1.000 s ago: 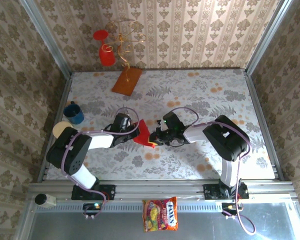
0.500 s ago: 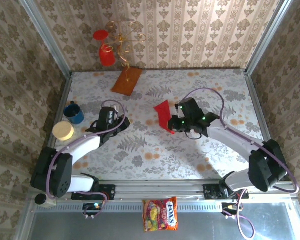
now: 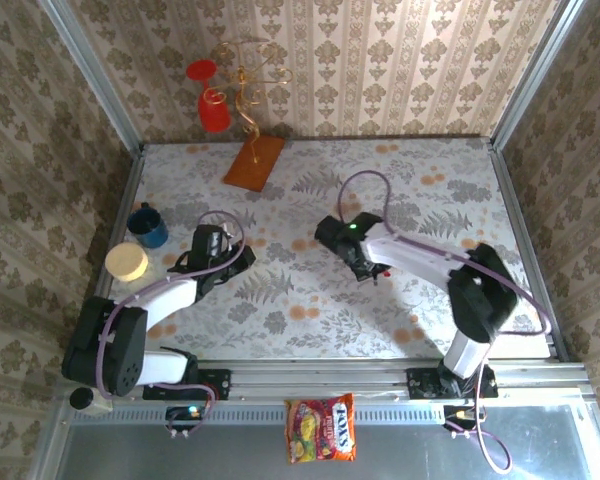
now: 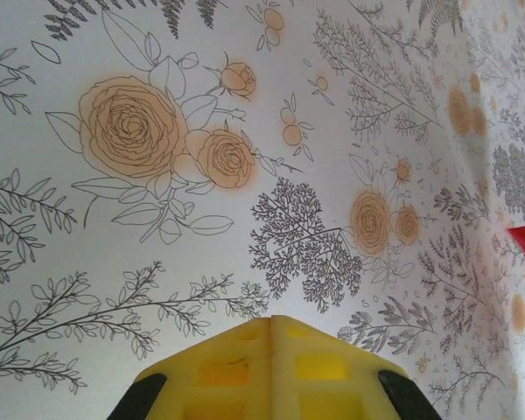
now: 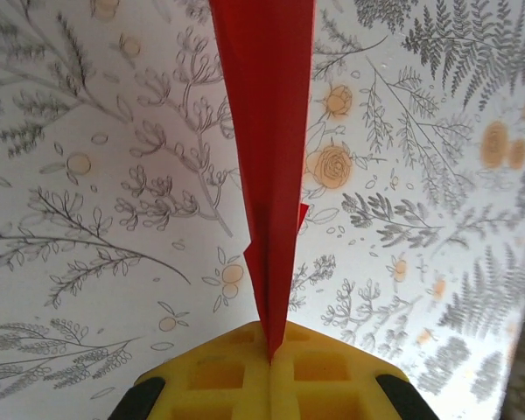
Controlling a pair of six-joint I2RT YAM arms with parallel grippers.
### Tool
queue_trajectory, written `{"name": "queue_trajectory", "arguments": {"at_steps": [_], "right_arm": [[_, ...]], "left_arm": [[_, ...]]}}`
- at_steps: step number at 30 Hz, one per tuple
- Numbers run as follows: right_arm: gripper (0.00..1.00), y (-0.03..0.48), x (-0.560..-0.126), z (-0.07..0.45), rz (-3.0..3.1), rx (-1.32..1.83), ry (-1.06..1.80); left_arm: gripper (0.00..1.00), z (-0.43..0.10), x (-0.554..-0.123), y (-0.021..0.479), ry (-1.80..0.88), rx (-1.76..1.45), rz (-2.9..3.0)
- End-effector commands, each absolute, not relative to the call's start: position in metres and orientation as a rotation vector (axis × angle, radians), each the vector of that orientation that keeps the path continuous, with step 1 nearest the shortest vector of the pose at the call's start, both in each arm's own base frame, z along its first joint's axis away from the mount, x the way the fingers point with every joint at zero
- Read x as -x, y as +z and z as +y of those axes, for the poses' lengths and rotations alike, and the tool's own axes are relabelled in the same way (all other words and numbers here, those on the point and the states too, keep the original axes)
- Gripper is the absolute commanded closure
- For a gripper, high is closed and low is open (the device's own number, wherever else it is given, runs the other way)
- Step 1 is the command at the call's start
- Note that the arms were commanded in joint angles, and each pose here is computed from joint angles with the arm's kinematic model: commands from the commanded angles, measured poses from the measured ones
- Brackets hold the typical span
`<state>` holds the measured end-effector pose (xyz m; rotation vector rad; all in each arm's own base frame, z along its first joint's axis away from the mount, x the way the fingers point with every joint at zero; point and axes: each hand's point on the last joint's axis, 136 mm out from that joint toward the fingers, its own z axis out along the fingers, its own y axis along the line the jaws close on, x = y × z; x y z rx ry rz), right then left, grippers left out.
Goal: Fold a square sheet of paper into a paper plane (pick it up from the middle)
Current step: Turn over the paper at the center of the table.
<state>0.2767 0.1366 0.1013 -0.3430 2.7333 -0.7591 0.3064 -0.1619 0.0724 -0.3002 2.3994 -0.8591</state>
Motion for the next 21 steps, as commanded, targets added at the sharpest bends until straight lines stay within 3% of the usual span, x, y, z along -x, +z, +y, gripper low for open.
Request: {"name": "queue_trajectory", "arguments": {"at_steps": [1,5,9,12,17,21], "right_arm": [[1.0,0.093,-0.264,0.129,2.684,0.46,-1.075],[1.0,0.069,-0.252,0.163,2.699,0.552,-1.074],[0.61,0.051,-0.241,0.211,2.747,0.615,-0.911],[0.51,0.041,-0.234,0.244,2.809,0.633,-0.717],[0.49,0.056,-0.238,0.271,2.859,0.599,-0.401],[0.53,0.082,-0.25,0.265,2.87,0.465,-0.086]], "left_arm": [[1.0,-0.162,-0.307,0.079,-0.917,0.292,2.362],[1.0,-0.156,-0.305,0.079,-0.926,0.301,2.356],[1.0,-0.152,-0.303,0.079,-0.93,0.306,2.355],[1.0,-0.149,-0.302,0.08,-0.927,0.305,2.359],[1.0,-0.145,-0.301,0.083,-0.918,0.303,2.358],[1.0,-0.148,-0.301,0.088,-0.932,0.283,2.357]]}}
